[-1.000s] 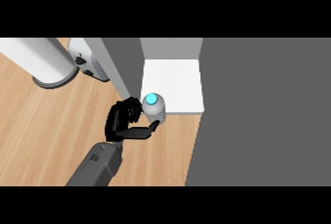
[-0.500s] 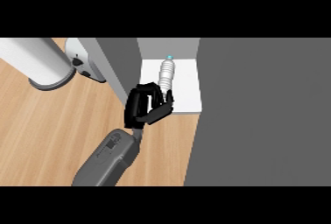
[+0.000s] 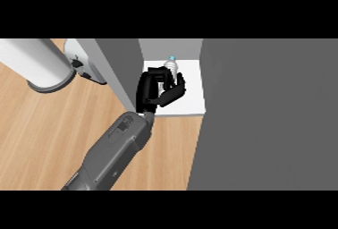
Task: Pick up the bottled water, place it into the cabinet and close the cabinet
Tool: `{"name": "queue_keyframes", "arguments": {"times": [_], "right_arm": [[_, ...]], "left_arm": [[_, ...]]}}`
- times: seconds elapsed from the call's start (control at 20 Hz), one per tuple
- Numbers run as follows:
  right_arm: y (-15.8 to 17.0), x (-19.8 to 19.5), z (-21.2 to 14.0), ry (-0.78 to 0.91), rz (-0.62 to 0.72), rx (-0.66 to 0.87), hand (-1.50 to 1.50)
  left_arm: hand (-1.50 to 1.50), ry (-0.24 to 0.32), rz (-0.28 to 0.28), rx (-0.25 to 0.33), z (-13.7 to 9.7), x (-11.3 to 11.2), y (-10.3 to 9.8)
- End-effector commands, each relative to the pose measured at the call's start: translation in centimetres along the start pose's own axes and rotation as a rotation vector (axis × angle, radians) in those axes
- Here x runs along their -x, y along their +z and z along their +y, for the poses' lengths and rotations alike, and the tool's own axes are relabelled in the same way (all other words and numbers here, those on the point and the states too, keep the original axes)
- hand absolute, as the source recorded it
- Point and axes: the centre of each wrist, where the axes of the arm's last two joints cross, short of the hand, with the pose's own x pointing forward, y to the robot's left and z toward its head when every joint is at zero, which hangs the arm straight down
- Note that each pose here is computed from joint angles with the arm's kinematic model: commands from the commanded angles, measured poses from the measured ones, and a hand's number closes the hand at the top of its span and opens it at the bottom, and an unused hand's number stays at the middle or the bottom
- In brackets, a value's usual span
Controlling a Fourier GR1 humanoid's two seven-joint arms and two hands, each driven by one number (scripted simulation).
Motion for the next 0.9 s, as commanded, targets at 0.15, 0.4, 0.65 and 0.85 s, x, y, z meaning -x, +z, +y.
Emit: {"name": "queue_keyframes", "arguments": {"times": [0.15, 0.4, 0.65, 0.85], "right_arm": [[1.7, -2.9, -0.9, -0.005, -0.024, 0.027, -1.50], [1.2, -1.7, -1.3, 0.009, -0.026, -0.027, -1.50], [1.6, -2.0, -0.6, -0.036, -0.038, -0.024, -1.50], [1.6, -0.2, -0.7, -0.011, -0.027, -0.018, -1.50]], "left_arm": [[1.50, -0.046, 0.050, -0.089, 0.3, -0.3, -2.9], [1.50, -0.130, 0.034, -0.152, 1.2, 0.7, -4.2], [1.50, -0.233, 0.004, -0.207, 2.0, 2.8, -2.8], [1.50, -0.265, -0.007, -0.223, 2.5, 2.1, -4.4]]}}
